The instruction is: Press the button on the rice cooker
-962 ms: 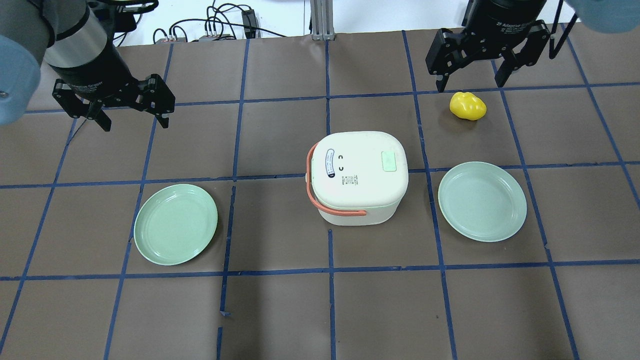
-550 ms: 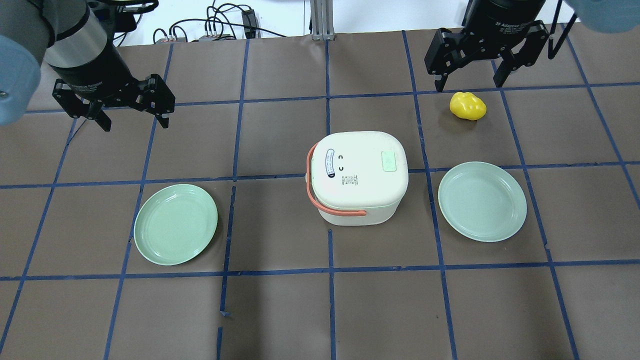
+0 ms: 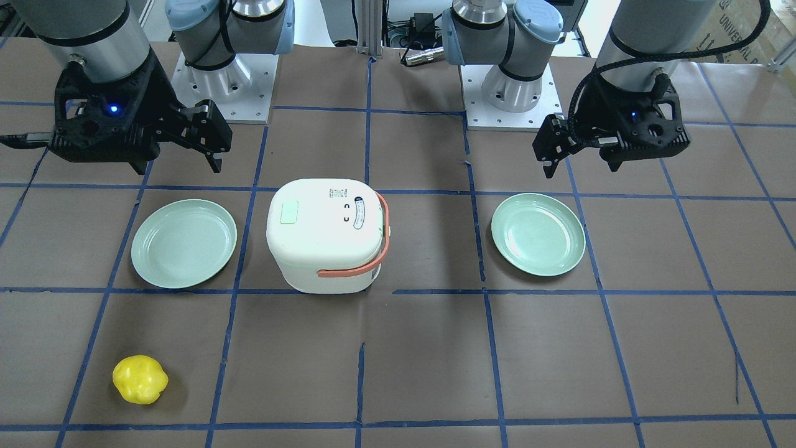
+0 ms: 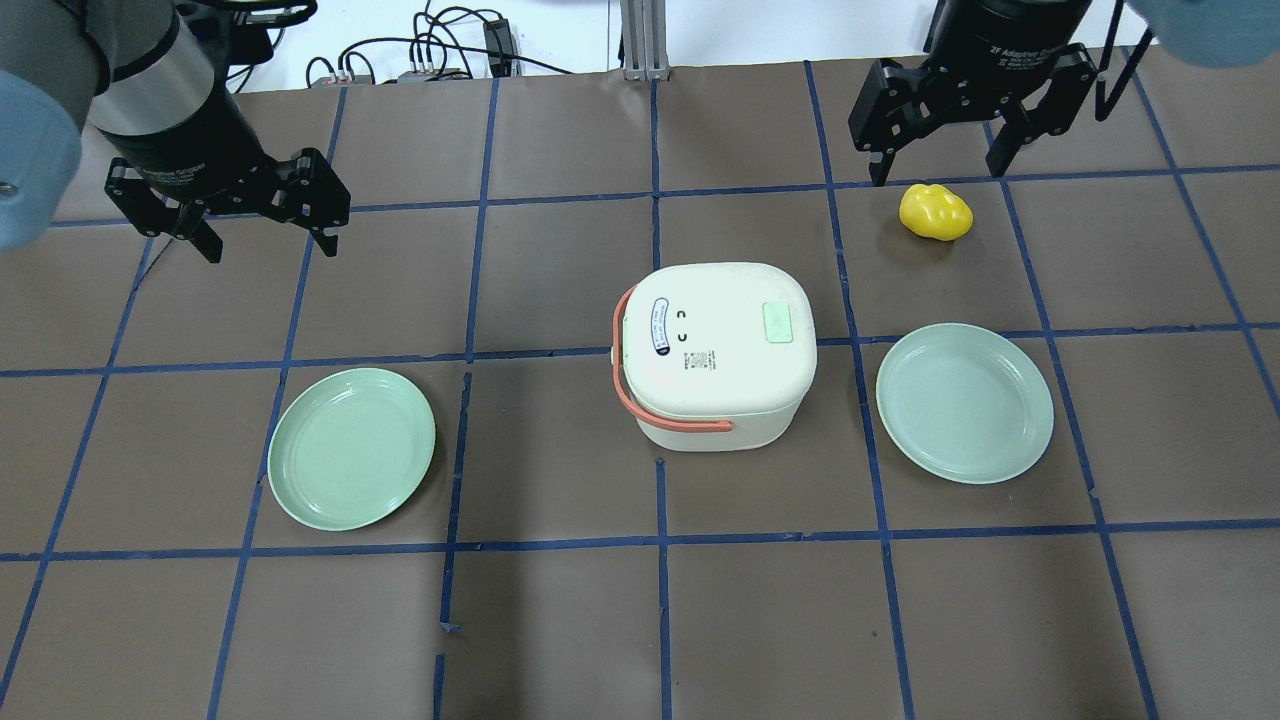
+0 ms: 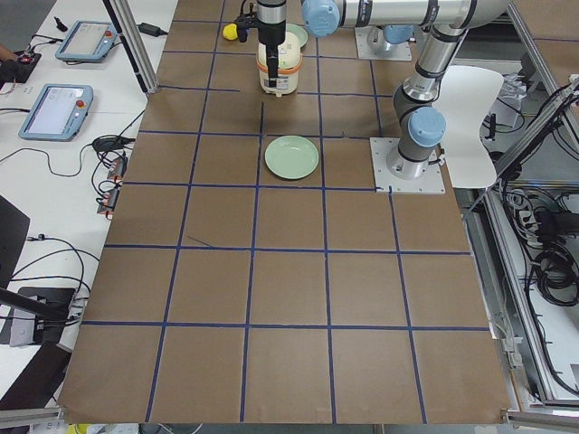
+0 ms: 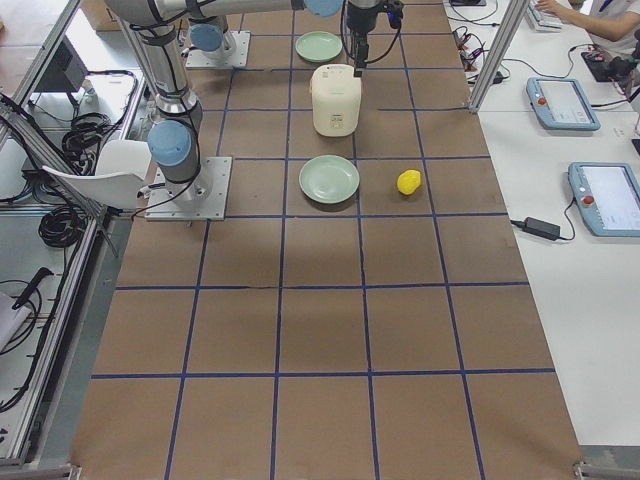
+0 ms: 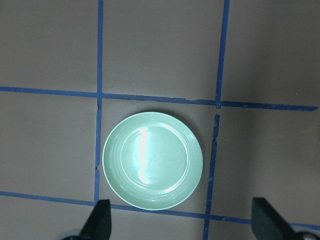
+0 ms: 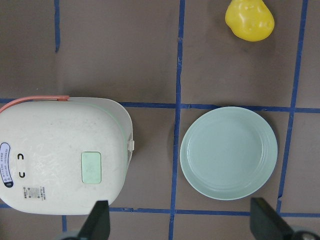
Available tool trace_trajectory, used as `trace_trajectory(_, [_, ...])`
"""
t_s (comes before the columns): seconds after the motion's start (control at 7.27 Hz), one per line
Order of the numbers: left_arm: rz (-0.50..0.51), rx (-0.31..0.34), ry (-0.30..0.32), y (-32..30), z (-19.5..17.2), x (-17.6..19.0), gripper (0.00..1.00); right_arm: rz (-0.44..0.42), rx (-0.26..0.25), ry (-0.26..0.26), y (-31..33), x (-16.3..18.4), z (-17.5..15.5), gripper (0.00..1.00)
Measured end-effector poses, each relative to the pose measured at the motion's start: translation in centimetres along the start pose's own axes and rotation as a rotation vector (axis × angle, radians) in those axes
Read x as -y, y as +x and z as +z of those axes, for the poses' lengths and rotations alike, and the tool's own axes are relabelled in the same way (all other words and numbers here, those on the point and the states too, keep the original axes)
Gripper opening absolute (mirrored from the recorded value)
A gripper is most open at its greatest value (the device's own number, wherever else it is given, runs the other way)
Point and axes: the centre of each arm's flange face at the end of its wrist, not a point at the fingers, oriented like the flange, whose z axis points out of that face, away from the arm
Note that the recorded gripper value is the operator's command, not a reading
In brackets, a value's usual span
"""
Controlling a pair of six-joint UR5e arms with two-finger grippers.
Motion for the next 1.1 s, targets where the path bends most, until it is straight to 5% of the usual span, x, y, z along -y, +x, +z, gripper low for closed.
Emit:
trace_trajectory(0.55, [0.000, 0.000, 0.000, 0.00, 0.02, 0.01, 1.00, 0.000, 0.002, -0.001, -0.02, -0.01, 0.10, 1.00])
trace_trajectory(0.69, [0.000, 0.000, 0.000, 0.00, 0.01, 0.01, 1.00, 0.000, 0.002, -0.001, -0.02, -0.03, 0.11, 0.91])
trace_trajectory(0.83, [0.000, 0.000, 0.000, 0.00, 0.00, 0.00, 1.00, 0.001, 0.001, -0.001, -0.01, -0.04, 0.10, 0.46])
trace_trajectory(0.96, [0.000, 0.000, 0.000, 0.00, -0.01, -0.01, 1.00, 0.001, 0.001, -0.002, -0.06, -0.08, 0.09, 0.17])
trace_trajectory(1.1, [0.000, 0.000, 0.000, 0.00, -0.01, -0.01, 1.00, 0.011, 0.010, -0.006, -0.25, -0.17, 0.12, 0.10])
